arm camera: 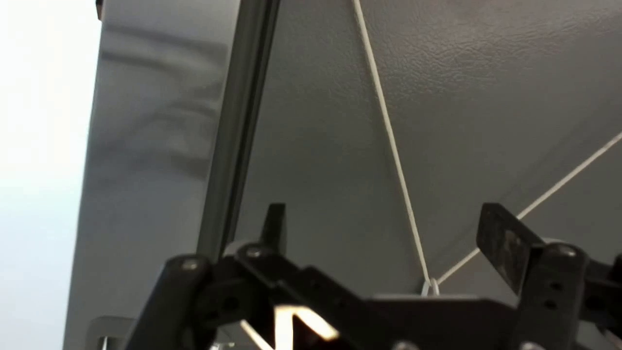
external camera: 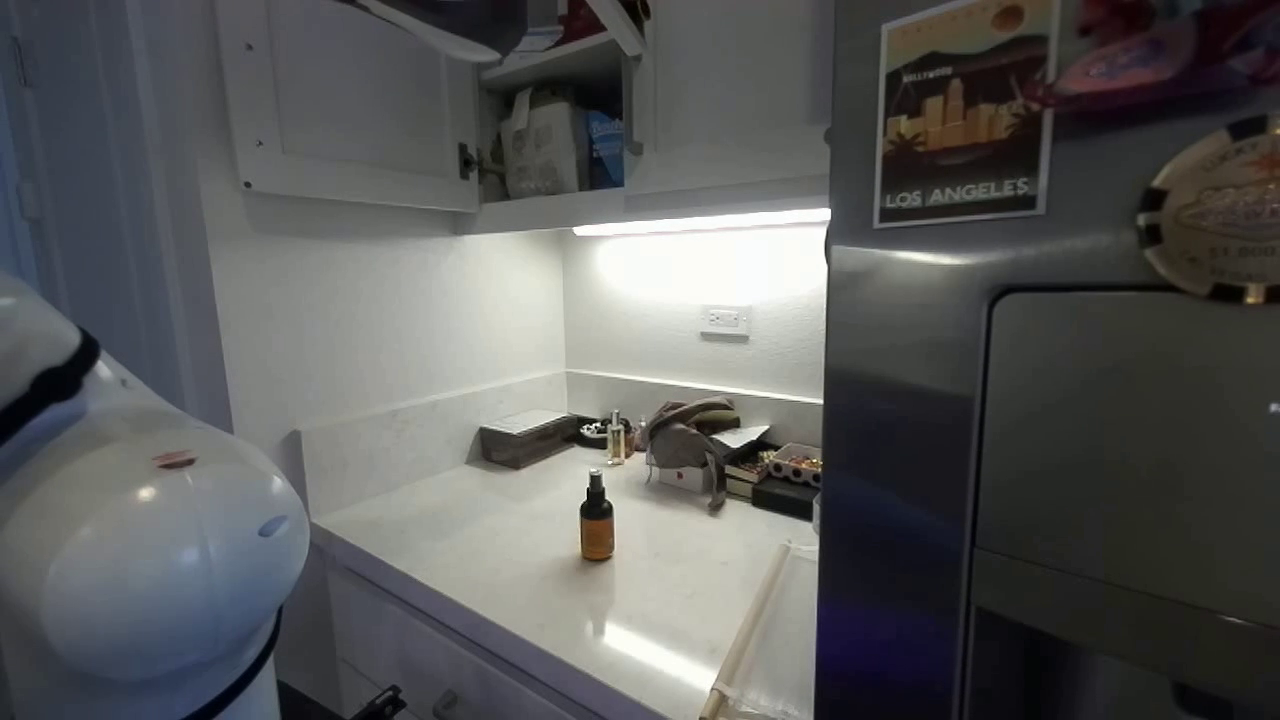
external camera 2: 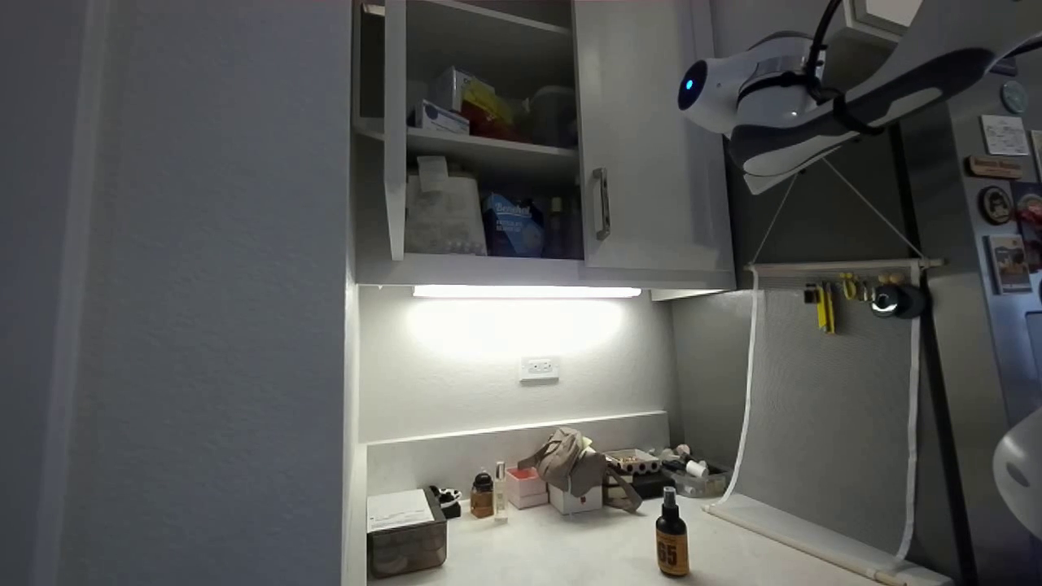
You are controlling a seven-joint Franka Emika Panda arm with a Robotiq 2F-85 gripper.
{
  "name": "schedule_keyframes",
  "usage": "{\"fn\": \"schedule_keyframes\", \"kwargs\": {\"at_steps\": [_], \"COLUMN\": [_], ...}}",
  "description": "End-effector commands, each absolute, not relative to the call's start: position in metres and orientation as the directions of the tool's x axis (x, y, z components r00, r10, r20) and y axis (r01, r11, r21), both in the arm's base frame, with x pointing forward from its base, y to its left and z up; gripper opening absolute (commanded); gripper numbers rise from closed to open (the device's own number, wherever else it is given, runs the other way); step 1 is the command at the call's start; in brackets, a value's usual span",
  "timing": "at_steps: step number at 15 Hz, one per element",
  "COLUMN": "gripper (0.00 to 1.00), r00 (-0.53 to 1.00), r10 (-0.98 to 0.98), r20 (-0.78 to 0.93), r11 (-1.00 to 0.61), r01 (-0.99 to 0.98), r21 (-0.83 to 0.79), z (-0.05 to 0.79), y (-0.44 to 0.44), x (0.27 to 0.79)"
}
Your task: Close the right cupboard door and take the transparent flag off the hanger
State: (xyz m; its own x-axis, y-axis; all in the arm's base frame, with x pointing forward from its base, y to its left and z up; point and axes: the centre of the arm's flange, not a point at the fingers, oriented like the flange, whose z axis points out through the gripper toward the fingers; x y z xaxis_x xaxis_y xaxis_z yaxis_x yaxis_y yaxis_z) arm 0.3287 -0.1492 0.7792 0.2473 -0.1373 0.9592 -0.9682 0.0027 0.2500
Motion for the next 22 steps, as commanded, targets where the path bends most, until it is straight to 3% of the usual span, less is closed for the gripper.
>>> {"fn": "schedule_keyframes", "kwargs": {"at_steps": [1,22], "gripper": [1.00,1.00], "r00": [0.231,0.246], "r10": [-0.118,-0.032], "r20": [0.966,0.969], "r11": [0.055,0.121], "r01": [-0.970,-0.961], "r21": [0.238,0.248], "z": [0.774,0.760], "y": [-0.165,-0.194], "x": [0.337,0.350]}}
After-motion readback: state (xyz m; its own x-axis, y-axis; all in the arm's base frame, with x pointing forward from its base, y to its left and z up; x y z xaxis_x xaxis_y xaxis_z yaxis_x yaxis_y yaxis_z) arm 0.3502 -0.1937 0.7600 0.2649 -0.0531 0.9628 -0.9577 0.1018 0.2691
